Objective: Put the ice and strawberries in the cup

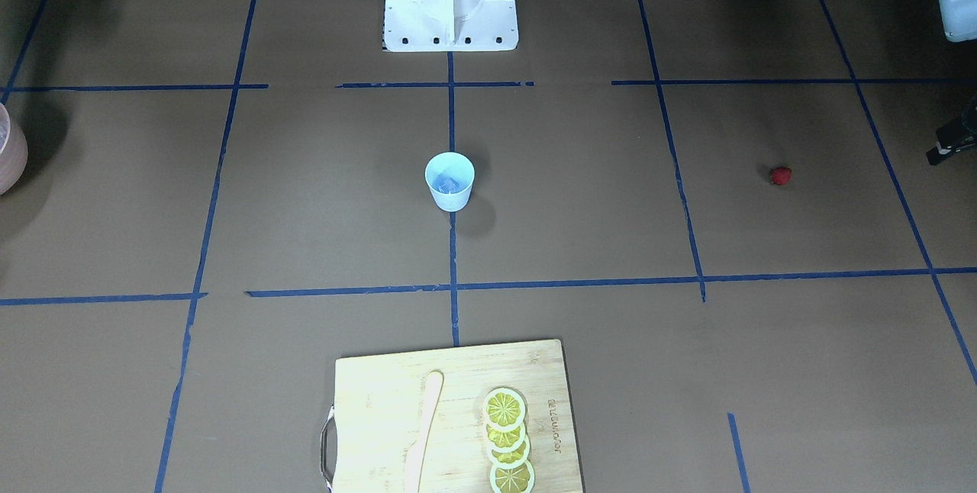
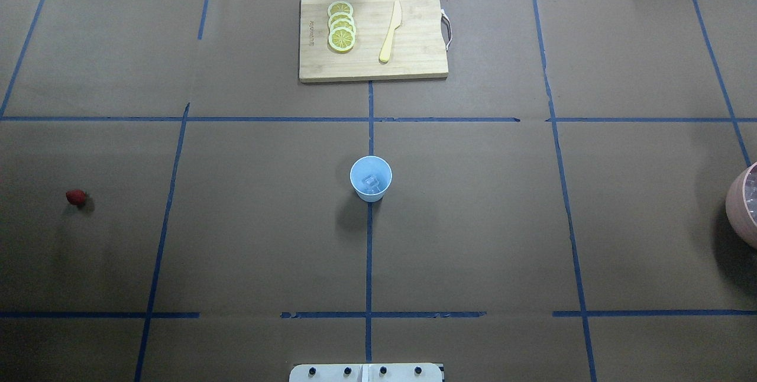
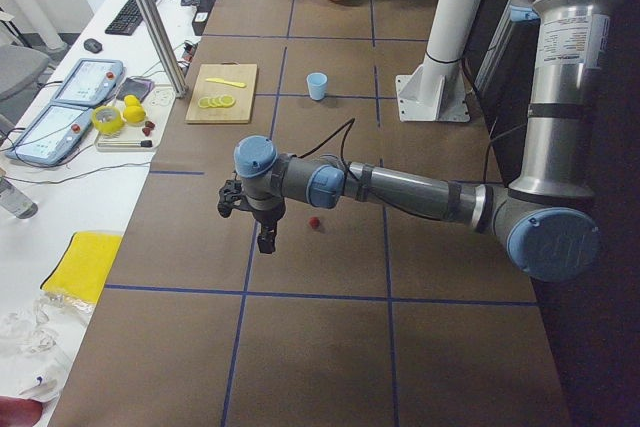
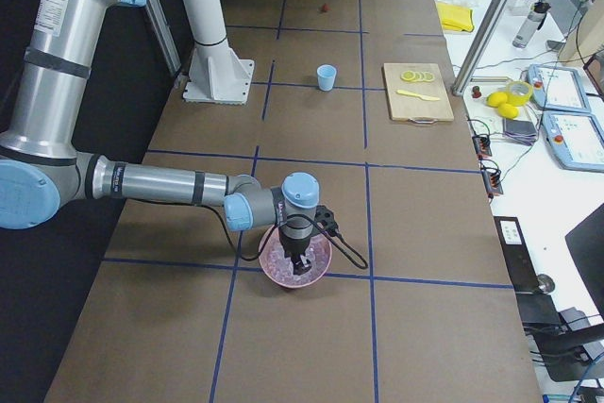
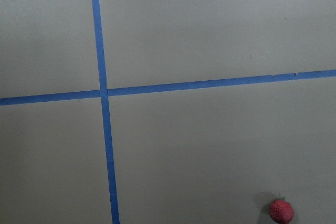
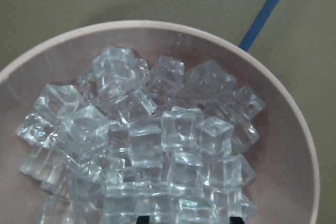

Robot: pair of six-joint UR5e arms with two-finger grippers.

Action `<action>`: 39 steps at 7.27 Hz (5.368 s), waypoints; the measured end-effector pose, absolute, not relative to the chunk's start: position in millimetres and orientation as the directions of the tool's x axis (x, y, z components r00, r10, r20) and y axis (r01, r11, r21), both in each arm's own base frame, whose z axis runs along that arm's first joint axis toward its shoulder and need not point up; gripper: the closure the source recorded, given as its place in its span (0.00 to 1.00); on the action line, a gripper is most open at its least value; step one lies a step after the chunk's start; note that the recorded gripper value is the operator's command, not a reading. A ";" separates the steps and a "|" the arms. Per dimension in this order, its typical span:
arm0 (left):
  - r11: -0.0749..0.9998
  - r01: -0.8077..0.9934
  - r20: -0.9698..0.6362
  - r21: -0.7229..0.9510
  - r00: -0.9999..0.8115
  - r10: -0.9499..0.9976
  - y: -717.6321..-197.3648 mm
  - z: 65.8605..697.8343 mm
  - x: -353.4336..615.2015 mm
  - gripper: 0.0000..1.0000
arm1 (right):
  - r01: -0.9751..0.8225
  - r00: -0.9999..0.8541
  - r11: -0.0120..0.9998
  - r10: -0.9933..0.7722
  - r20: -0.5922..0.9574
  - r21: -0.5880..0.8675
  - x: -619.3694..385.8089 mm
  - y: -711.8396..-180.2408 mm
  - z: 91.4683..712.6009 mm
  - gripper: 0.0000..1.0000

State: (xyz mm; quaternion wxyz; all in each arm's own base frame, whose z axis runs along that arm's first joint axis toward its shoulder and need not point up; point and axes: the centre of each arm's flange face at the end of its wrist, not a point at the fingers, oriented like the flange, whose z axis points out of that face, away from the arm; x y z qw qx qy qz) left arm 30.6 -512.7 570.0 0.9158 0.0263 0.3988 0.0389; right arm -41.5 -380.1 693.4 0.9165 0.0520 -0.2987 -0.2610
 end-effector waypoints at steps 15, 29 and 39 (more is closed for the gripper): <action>0.996 -0.051 -0.728 0.071 0.680 0.087 -506.6 575.6 28.9 0.00 | 0.308 0.634 0.899 -0.439 0.637 0.312 -118.1 -497.0 360.1 1.00; 0.996 -0.057 -0.727 0.063 0.682 0.085 -506.7 582.6 29.2 0.00 | 0.123 0.706 0.983 -0.186 0.684 0.139 -577.1 -445.9 136.4 0.88; 0.997 -0.064 -0.727 0.037 0.683 0.071 -506.5 569.5 81.6 0.00 | 0.066 0.747 0.991 -0.126 0.653 0.116 -456.8 -488.6 141.7 0.00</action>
